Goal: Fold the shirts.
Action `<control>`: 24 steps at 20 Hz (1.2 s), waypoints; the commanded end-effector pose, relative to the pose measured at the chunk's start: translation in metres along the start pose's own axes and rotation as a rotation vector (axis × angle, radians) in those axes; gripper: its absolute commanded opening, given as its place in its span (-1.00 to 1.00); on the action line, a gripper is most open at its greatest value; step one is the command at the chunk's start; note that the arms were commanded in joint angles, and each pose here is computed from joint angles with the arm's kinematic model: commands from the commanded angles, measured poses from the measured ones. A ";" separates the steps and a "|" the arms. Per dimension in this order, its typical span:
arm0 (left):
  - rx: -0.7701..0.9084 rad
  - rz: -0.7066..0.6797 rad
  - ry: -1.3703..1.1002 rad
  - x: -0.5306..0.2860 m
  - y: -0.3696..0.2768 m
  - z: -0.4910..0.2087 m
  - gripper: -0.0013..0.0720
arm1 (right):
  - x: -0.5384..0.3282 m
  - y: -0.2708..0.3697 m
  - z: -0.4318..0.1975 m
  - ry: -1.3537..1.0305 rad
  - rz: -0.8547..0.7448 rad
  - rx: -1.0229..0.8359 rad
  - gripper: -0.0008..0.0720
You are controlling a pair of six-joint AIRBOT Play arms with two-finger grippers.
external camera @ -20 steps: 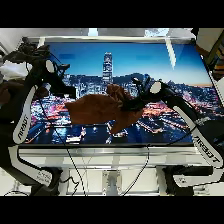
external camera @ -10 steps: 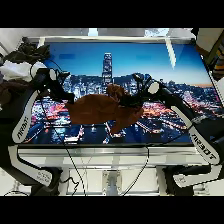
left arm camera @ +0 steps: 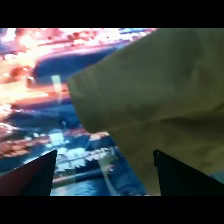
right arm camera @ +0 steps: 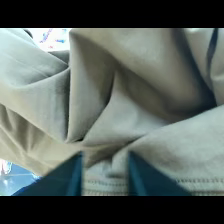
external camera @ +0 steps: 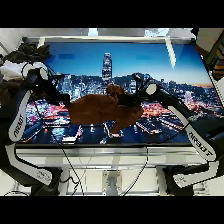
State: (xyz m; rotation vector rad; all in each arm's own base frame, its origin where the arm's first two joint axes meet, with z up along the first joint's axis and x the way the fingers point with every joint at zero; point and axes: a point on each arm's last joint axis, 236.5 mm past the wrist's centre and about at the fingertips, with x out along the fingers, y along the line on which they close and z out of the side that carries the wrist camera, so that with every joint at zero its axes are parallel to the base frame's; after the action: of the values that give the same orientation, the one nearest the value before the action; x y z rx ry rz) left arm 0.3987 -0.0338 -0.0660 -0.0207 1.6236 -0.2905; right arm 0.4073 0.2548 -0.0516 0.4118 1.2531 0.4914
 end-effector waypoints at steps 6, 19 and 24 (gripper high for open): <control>0.021 -0.283 0.137 0.004 -0.057 -0.027 0.91 | -0.018 -0.037 0.020 -0.021 -0.139 -0.064 -0.90; -0.020 -0.215 0.246 0.005 -0.041 -0.050 0.91 | -0.071 -0.002 0.010 0.070 0.017 -0.069 0.21; -0.021 -0.213 0.231 0.006 -0.041 -0.046 0.91 | -0.025 0.012 0.004 0.059 0.040 -0.054 0.23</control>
State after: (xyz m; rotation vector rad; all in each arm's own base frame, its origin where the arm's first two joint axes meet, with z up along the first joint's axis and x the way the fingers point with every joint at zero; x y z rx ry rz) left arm 0.3469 -0.0681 -0.0616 -0.1890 1.8529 -0.4573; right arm 0.4065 0.2268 -0.0111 0.3447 1.2807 0.5414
